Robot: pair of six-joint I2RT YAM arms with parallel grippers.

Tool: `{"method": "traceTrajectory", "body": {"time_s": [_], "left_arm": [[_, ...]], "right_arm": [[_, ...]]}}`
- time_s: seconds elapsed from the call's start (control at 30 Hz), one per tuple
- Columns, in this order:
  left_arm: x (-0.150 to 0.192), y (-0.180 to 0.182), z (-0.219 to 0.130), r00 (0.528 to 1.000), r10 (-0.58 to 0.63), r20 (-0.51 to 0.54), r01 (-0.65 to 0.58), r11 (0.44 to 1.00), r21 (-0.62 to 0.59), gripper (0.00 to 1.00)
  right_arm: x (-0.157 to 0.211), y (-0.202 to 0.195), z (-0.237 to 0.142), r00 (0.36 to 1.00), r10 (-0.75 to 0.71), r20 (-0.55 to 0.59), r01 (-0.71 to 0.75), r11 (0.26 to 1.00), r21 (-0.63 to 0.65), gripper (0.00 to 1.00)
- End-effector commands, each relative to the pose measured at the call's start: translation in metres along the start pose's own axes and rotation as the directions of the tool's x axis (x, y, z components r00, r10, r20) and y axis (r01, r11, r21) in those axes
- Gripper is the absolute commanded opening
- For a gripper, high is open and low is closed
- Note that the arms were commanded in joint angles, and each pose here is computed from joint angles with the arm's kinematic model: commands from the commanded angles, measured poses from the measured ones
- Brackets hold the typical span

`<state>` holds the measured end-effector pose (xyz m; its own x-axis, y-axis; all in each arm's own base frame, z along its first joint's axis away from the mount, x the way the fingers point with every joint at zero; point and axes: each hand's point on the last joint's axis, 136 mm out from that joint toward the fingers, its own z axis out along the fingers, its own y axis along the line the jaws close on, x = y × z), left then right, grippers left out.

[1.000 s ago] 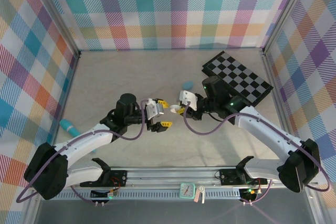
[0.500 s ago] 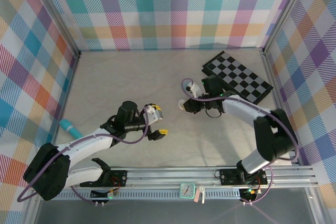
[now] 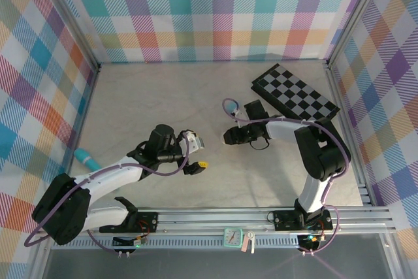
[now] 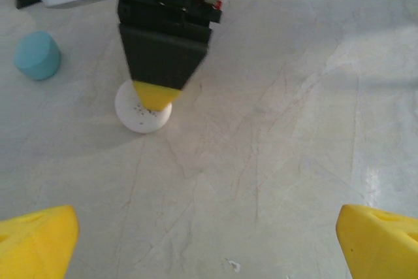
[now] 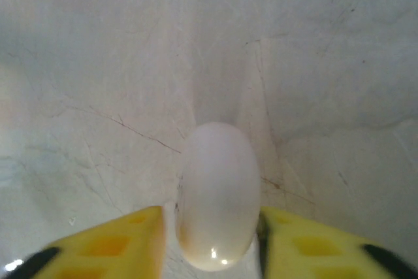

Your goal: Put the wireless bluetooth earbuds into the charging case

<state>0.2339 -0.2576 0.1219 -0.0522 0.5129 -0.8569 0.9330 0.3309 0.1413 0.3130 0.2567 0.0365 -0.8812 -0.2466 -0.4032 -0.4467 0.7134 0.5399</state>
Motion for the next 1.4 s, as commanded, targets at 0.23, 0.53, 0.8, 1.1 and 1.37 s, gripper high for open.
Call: {"method": "traceTrajectory", "body": {"time_s": [0.23,0.53,0.8,1.1,1.37], "left_arm": [[0.014,0.106,-0.059,0.976,-0.161,0.147,0.215,0.808,-0.549,1.0],[0.073,0.164,-0.109,0.909,-0.3,0.291,0.414,0.547,-0.728,1.0],[0.115,0.197,-0.12,0.847,-0.361,0.391,0.523,0.427,-0.738,1.0],[0.147,0.227,-0.11,0.783,-0.501,0.367,0.566,0.331,-0.755,1.0],[0.151,0.231,-0.112,0.772,-0.516,0.37,0.57,0.305,-0.763,1.0]], "right_arm": [[-0.057,-0.006,-0.08,0.938,-0.195,0.287,0.125,0.961,0.245,0.92],[-0.061,-0.075,-0.181,0.748,-0.423,0.511,0.009,0.776,0.63,0.99],[-0.039,-0.134,-0.198,0.669,-0.4,0.626,-0.133,0.765,0.631,0.99],[-0.039,-0.166,-0.177,0.691,-0.35,0.632,-0.152,0.785,0.6,0.99],[-0.039,-0.176,-0.181,0.695,-0.304,0.651,-0.193,0.793,0.577,0.99]]}}
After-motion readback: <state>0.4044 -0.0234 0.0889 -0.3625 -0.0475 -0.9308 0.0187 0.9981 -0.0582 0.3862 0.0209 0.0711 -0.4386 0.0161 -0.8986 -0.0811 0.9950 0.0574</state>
